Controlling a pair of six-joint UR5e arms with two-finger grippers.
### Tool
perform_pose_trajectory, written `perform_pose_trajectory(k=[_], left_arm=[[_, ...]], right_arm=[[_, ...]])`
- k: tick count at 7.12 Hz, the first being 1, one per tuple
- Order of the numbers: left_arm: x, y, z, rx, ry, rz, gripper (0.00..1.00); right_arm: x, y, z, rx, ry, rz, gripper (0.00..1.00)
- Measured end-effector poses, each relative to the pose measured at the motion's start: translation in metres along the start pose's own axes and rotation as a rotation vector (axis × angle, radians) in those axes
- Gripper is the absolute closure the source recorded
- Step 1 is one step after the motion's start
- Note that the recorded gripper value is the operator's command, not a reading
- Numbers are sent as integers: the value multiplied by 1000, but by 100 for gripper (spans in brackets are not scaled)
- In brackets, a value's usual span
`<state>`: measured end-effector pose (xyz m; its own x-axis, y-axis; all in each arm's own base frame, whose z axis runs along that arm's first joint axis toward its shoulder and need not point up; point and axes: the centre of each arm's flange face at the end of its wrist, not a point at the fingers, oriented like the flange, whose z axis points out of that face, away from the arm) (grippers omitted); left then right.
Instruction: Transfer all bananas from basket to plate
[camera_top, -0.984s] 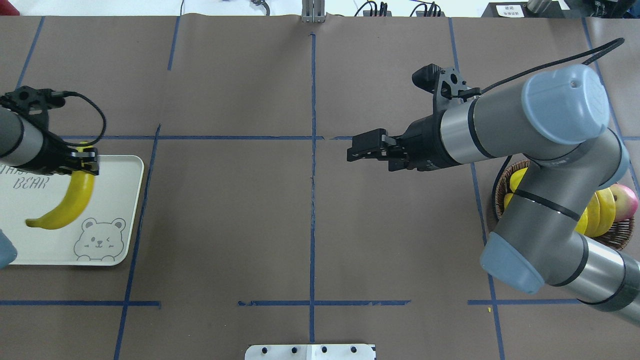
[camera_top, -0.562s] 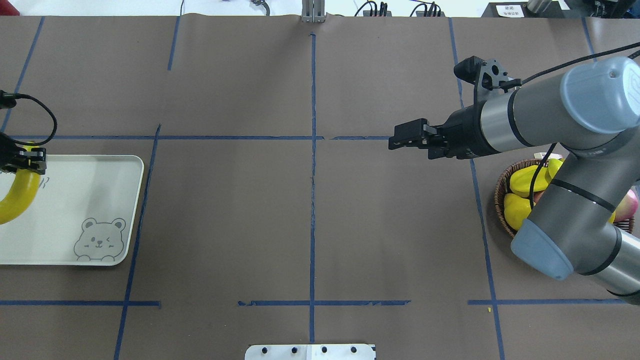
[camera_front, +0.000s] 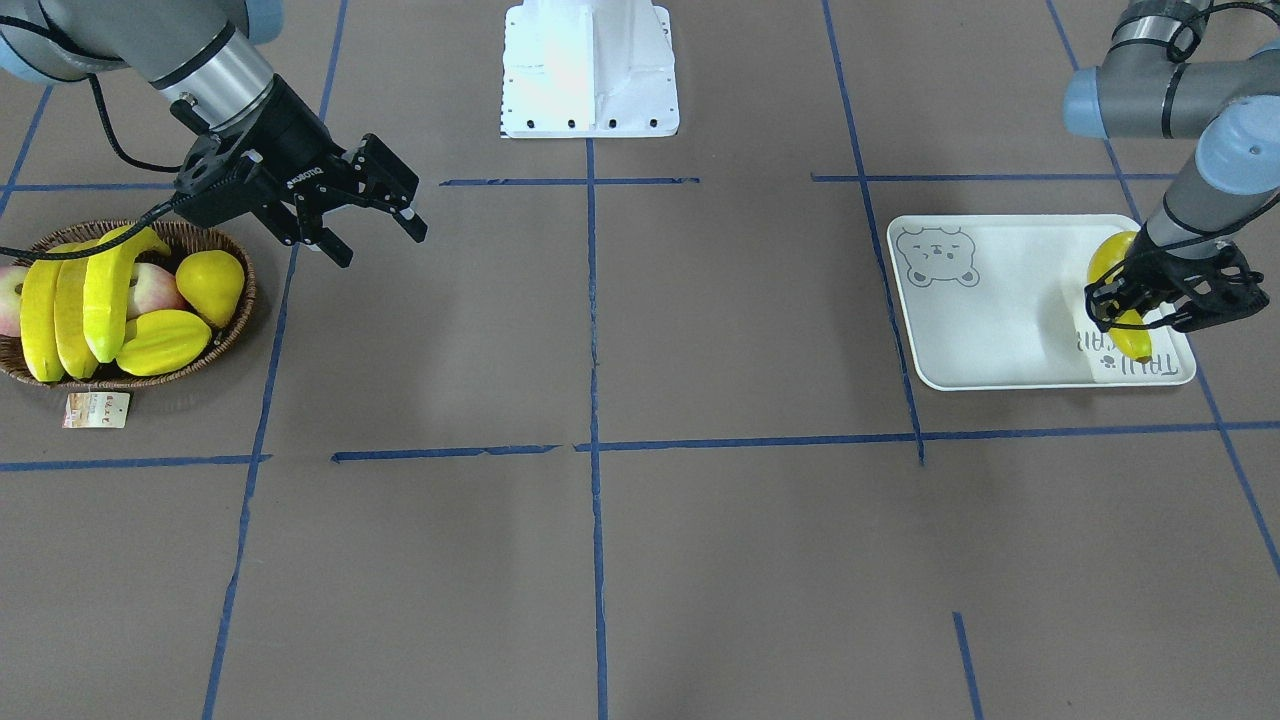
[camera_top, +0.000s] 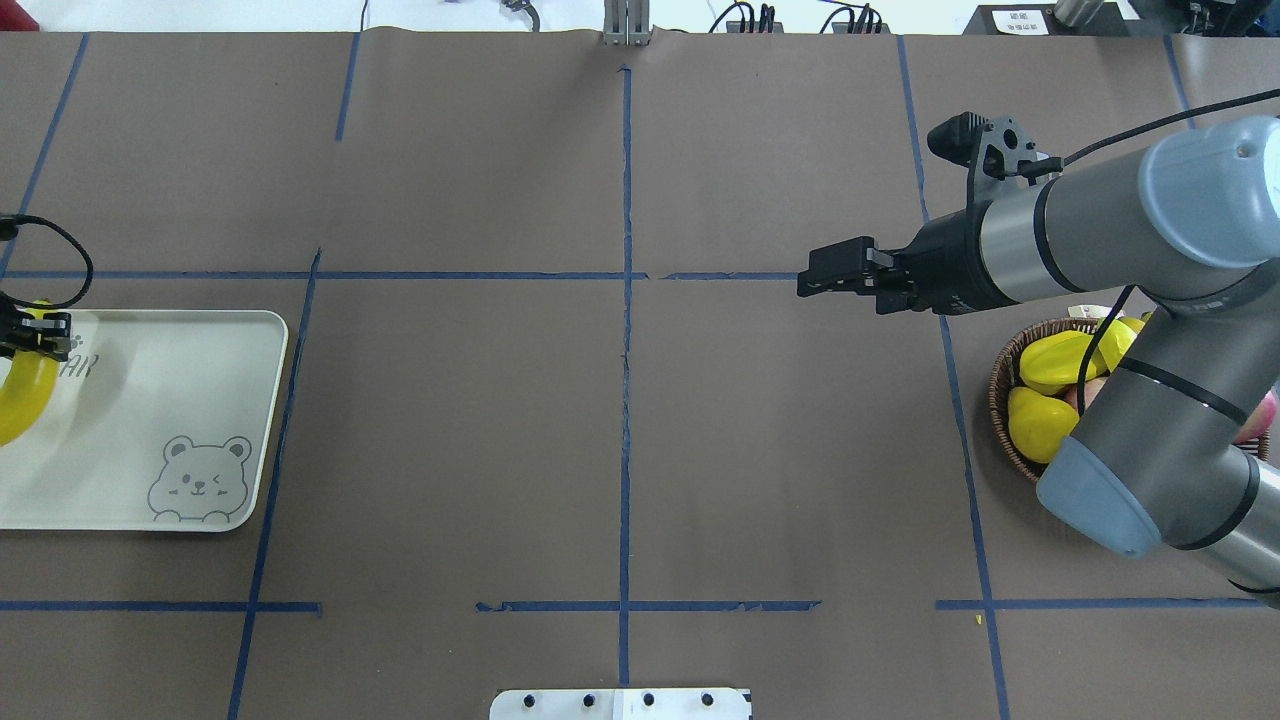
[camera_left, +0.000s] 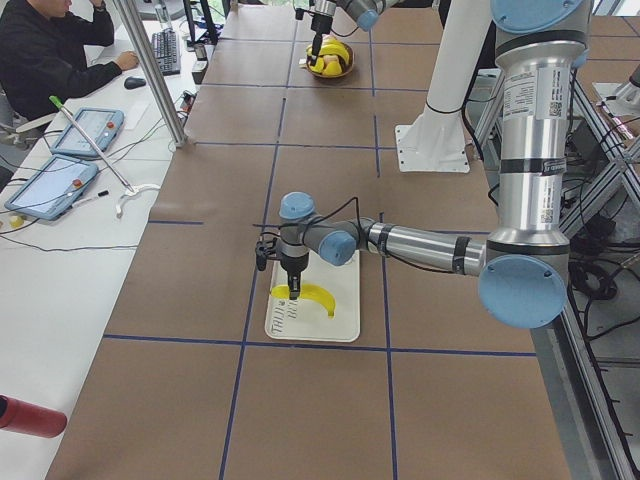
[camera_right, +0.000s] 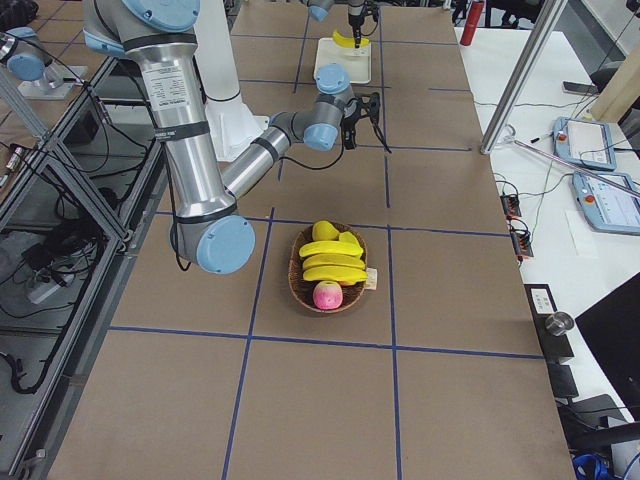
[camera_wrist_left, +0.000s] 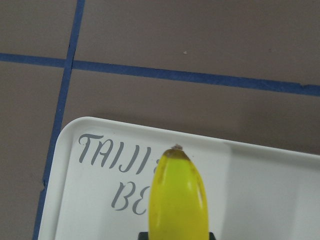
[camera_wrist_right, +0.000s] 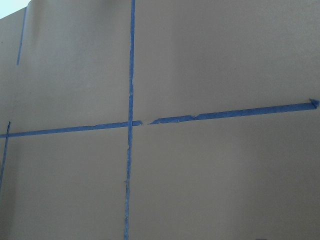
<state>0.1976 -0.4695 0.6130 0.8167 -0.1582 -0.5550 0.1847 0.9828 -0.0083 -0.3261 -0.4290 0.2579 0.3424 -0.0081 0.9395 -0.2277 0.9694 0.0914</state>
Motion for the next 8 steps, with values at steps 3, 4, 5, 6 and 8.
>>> perform_pose_trajectory(k=[3, 4, 5, 6, 8], left_arm=[[-12, 5, 8, -1, 0, -5, 1], [-14, 7, 6, 2, 5, -6, 1], [-13, 9, 3, 5, 15, -5, 1], [-11, 10, 0, 6, 25, -2, 1], [9, 12, -36, 11, 94, 14, 1]], right_arm=[[-1, 1, -2, 2, -3, -2, 0], [-1, 1, -3, 2, -5, -3, 0], [0, 1, -4, 3, -5, -2, 0], [1, 2, -5, 0, -4, -1, 0], [14, -1, -8, 2, 13, 5, 0]])
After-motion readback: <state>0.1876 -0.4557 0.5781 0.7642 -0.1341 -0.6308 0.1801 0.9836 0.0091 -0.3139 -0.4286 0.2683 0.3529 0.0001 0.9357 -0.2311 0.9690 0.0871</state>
